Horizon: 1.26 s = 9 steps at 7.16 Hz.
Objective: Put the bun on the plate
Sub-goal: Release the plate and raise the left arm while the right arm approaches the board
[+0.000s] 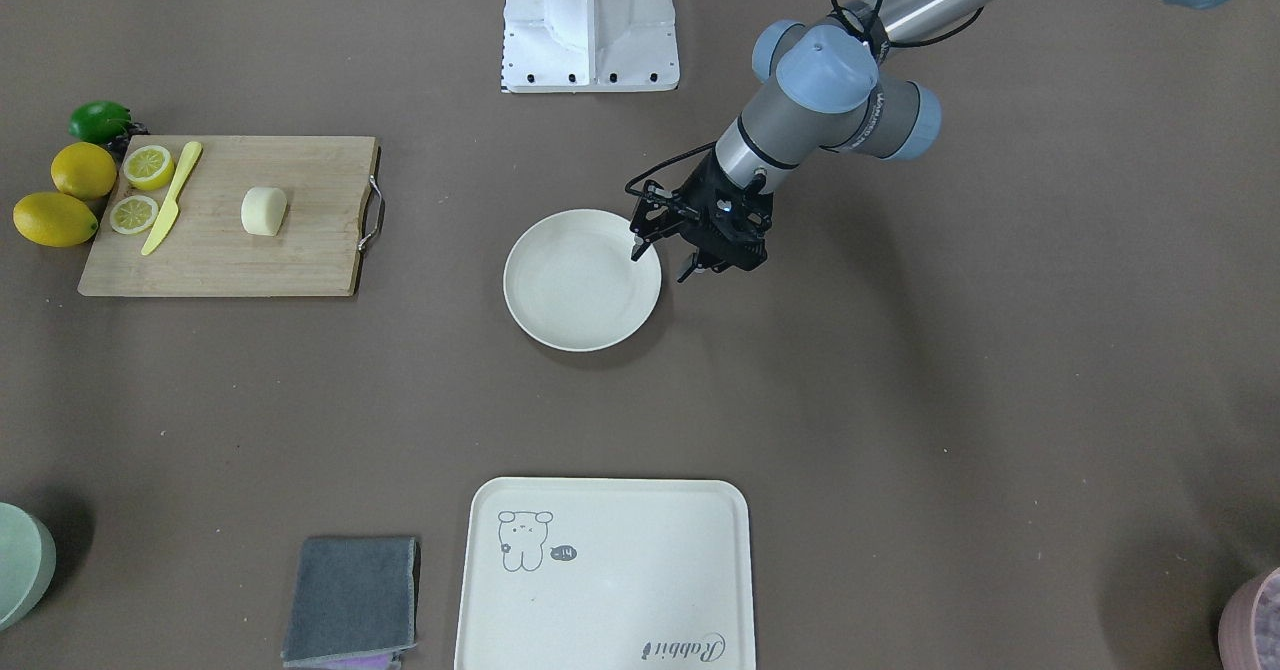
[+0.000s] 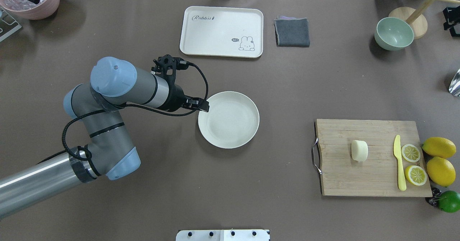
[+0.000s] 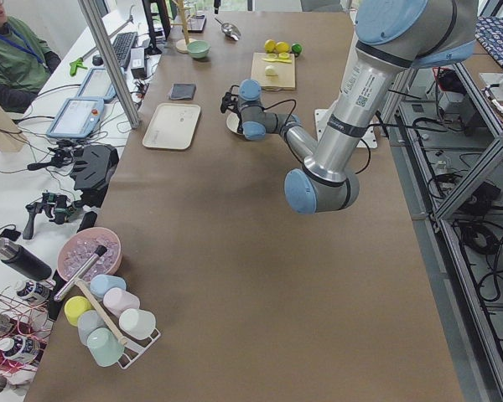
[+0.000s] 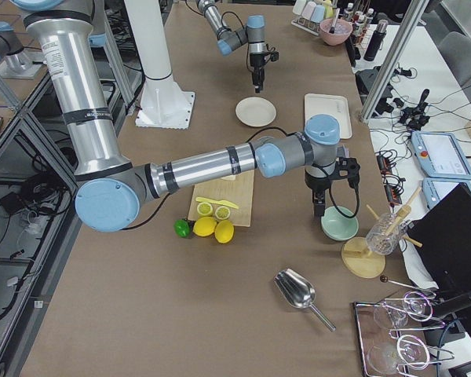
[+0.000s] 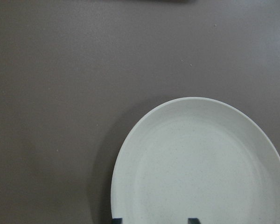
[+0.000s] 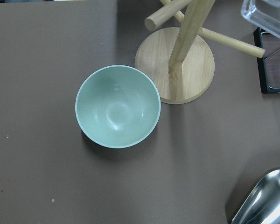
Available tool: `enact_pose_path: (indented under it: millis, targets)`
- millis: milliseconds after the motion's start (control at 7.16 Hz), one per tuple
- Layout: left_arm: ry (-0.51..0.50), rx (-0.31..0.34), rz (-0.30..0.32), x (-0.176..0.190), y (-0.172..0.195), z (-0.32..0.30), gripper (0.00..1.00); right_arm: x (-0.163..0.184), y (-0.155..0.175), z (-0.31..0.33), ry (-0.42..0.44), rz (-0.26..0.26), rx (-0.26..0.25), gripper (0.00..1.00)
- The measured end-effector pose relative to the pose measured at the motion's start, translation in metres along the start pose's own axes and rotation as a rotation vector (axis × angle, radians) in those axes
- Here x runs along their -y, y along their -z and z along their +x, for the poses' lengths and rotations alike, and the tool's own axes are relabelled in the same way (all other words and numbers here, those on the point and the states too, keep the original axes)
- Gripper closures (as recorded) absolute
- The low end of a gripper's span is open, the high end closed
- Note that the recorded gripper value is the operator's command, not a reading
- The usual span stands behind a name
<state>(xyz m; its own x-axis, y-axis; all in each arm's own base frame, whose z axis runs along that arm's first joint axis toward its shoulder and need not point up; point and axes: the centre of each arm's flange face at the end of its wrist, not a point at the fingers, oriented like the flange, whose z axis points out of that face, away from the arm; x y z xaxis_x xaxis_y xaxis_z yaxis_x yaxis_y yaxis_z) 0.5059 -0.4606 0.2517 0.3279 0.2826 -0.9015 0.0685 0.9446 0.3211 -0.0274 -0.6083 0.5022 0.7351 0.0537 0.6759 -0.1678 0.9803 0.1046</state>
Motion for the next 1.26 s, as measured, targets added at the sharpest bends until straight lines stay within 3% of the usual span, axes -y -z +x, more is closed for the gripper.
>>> enact_pose_path:
  millis: [419,699,978,1257]
  targets:
    - [0.022,0.024,0.084,0.064,0.068,-0.048,0.02,-0.002,-0.023,-0.042,0.048,-0.036,0.013,0.0]
    - [-0.08,0.08,0.094,0.102,0.122,-0.112,0.02,-0.012,-0.03,-0.075,0.044,-0.052,0.032,0.0]
    - [-0.152,0.146,0.089,0.129,0.166,-0.169,0.02,-0.036,-0.04,-0.134,0.003,-0.094,0.079,0.0]
    - [-0.137,0.191,0.095,0.132,0.189,-0.215,0.02,-0.076,-0.037,-0.173,0.012,-0.156,0.152,0.0]
